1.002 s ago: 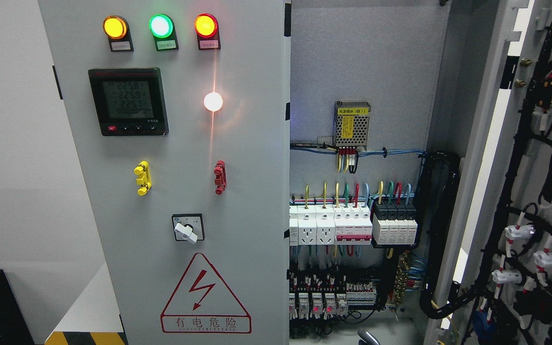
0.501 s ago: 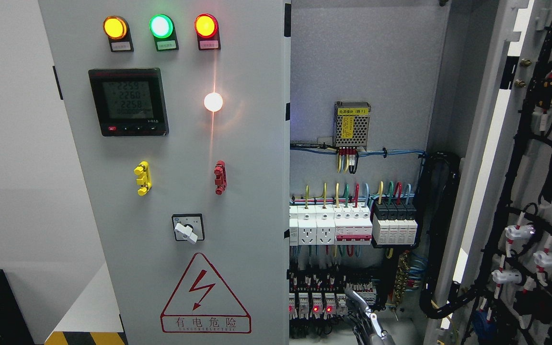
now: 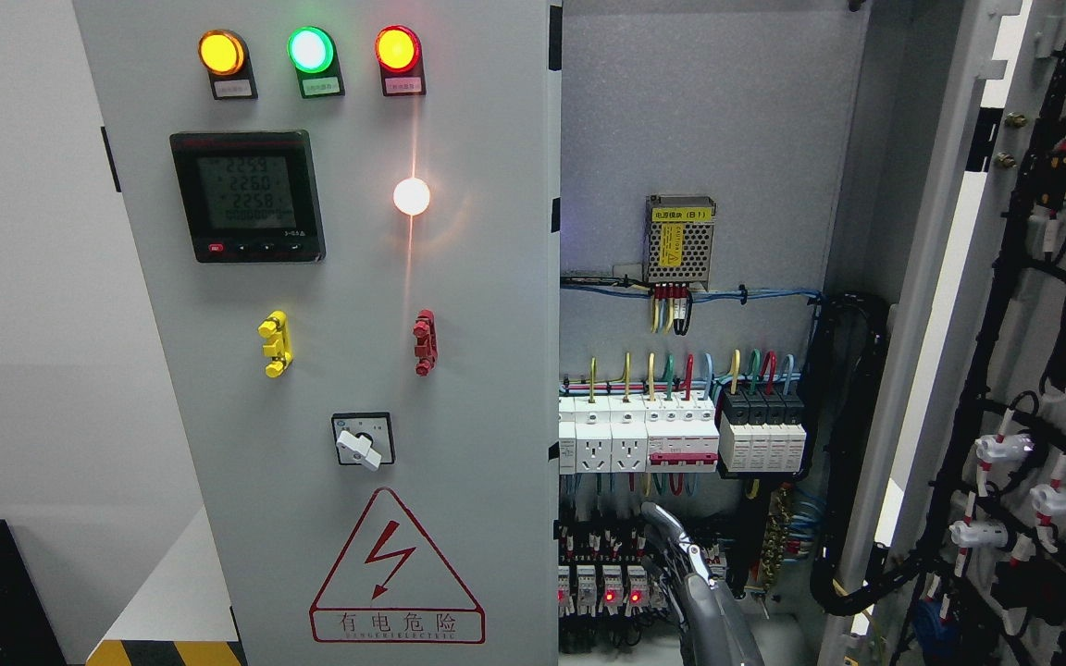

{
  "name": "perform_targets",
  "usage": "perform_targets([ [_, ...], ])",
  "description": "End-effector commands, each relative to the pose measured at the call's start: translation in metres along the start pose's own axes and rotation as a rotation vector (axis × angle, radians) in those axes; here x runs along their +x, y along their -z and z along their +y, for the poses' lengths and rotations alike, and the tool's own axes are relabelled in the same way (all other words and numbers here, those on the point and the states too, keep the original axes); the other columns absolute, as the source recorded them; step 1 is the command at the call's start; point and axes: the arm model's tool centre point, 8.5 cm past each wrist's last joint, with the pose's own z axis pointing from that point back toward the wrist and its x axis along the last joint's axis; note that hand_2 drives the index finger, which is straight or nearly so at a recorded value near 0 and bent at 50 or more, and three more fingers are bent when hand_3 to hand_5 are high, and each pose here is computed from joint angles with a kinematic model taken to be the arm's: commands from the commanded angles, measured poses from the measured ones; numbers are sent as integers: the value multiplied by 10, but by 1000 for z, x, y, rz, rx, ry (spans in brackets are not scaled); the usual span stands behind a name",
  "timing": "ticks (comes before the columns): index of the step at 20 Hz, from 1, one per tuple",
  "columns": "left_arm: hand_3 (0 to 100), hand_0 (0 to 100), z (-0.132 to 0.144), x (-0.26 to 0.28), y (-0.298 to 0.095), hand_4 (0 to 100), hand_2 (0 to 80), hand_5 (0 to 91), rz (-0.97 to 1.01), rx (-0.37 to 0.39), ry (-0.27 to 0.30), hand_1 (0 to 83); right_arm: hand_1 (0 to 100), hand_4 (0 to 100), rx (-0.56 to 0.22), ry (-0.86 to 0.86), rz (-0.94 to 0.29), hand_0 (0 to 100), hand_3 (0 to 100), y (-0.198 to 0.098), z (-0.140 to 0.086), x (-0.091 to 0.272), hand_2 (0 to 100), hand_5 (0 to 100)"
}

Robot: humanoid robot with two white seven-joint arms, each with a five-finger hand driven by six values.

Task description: Open door with both hands

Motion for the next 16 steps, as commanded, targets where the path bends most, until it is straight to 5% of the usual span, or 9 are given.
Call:
perform_targets([
  [1, 0, 0, -13, 0, -1, 0, 0, 0, 0, -21, 16, 0, 0, 0, 14, 3, -22, 191, 0, 24, 3, 4, 0, 0],
  [16, 0, 0, -14, 1, -1, 0, 0, 0, -5, -23, 18, 0, 0, 0, 28, -29, 21, 191, 0, 69, -6, 11, 0, 0],
])
